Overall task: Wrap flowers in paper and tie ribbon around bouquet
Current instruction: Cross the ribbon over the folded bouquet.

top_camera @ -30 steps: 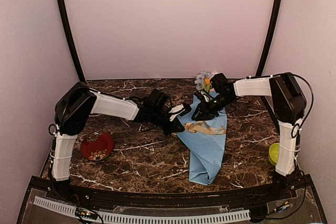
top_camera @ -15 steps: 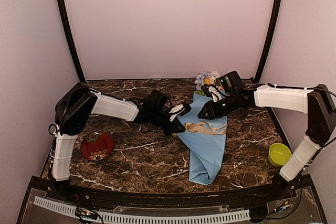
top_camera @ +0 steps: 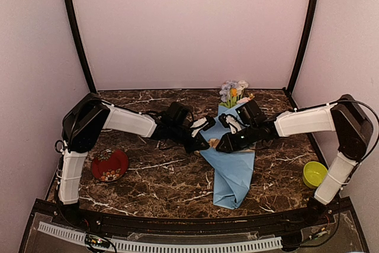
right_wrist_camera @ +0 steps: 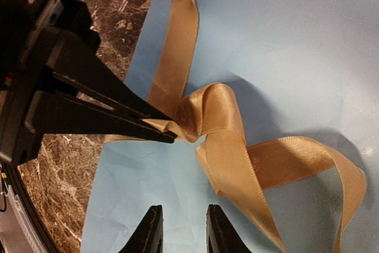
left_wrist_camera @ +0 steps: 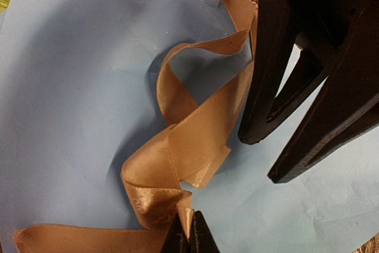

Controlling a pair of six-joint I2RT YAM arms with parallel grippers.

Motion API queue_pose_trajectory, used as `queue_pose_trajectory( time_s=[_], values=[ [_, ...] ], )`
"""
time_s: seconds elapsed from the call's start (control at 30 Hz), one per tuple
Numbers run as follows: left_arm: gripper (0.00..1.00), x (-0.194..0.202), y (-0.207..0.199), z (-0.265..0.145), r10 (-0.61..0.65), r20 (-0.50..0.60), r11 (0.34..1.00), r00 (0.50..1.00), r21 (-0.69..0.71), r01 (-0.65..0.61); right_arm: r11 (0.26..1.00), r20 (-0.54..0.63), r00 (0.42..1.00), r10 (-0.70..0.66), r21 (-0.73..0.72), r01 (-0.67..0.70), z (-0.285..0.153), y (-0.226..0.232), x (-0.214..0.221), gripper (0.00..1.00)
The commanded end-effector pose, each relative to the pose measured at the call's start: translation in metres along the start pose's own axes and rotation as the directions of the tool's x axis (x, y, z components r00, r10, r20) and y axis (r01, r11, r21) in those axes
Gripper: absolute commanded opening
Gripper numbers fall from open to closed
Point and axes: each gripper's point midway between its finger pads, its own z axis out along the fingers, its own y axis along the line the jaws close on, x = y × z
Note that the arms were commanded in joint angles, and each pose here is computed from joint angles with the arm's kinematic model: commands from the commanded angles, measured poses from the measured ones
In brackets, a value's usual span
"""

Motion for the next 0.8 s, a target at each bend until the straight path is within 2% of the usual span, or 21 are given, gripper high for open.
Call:
queue_pose_trajectory(
  time_s=[0.0, 0.27, 0.43, 0.77],
  values=[
    [0.00, 0.003, -0.002, 0.001, -0.009, 0.000, 1.000, 1.000, 0.019, 0.009, 0.999, 0.020, 1.000, -0.011, 0.042, 0.011, 0.009, -0.007, -0.008, 0.26],
    [0.00, 0.002, -0.002, 0.001, -0.006, 0.003, 1.000, 1.000, 0.020, 0.006, 0.998, 0.012, 1.000, -0.015, 0.058, 0.014, 0.016, -0.011, -0.011, 0.27],
    [0.00, 0.002, -0.002, 0.000, -0.007, 0.002, 1.000, 1.000, 0.025, 0.007, 0.994, 0.018, 0.998, -0.066, 0.092, 0.064, 0.017, -0.015, -0.020, 0.31],
    [0.00, -0.002, -0.004, 0.000, -0.007, 0.007, 0.999, 1.000, 0.038, 0.007, 0.988, 0.005, 0.992, -0.125, 0.091, 0.124, 0.025, -0.015, -0.030, 0.29]
  ],
)
